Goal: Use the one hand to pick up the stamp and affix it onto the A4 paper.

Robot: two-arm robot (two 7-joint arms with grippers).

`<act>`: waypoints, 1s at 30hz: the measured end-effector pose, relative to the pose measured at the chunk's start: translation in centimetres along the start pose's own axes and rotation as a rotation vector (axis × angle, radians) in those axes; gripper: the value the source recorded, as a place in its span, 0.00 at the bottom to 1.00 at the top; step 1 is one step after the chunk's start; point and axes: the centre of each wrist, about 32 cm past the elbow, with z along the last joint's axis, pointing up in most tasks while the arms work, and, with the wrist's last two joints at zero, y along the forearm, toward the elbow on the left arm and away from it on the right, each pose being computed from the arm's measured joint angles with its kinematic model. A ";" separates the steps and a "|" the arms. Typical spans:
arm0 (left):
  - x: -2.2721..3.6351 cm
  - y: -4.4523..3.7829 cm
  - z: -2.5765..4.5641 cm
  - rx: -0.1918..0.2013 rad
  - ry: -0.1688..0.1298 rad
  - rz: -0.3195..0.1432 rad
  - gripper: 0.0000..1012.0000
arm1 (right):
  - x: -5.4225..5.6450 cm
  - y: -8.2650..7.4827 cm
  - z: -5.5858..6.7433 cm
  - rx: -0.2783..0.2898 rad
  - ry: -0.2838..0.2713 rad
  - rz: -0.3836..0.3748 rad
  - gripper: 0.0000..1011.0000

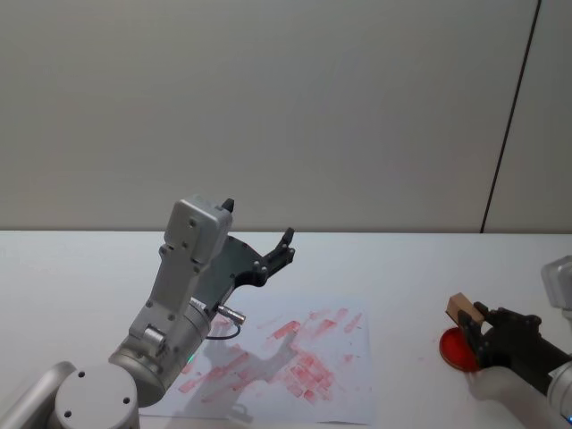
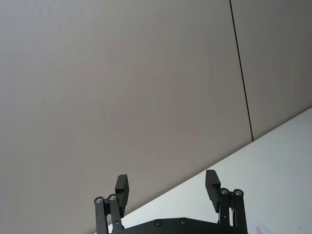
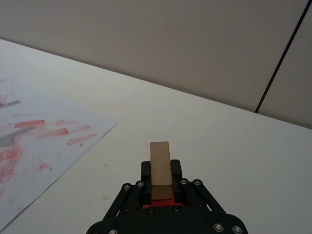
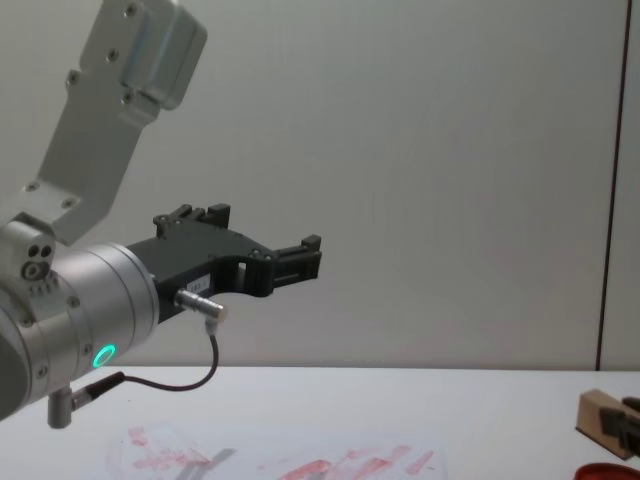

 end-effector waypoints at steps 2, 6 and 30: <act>0.00 0.00 0.00 0.000 0.000 0.000 0.99 | 0.0 0.0 -0.1 -0.005 0.001 -0.001 0.21; 0.00 0.00 0.00 0.000 0.000 0.000 0.99 | 0.1 -0.1 -0.3 -0.015 0.002 -0.003 0.21; 0.00 0.00 0.00 0.000 0.000 0.000 0.99 | 0.3 0.1 -0.8 -0.029 0.013 0.003 0.76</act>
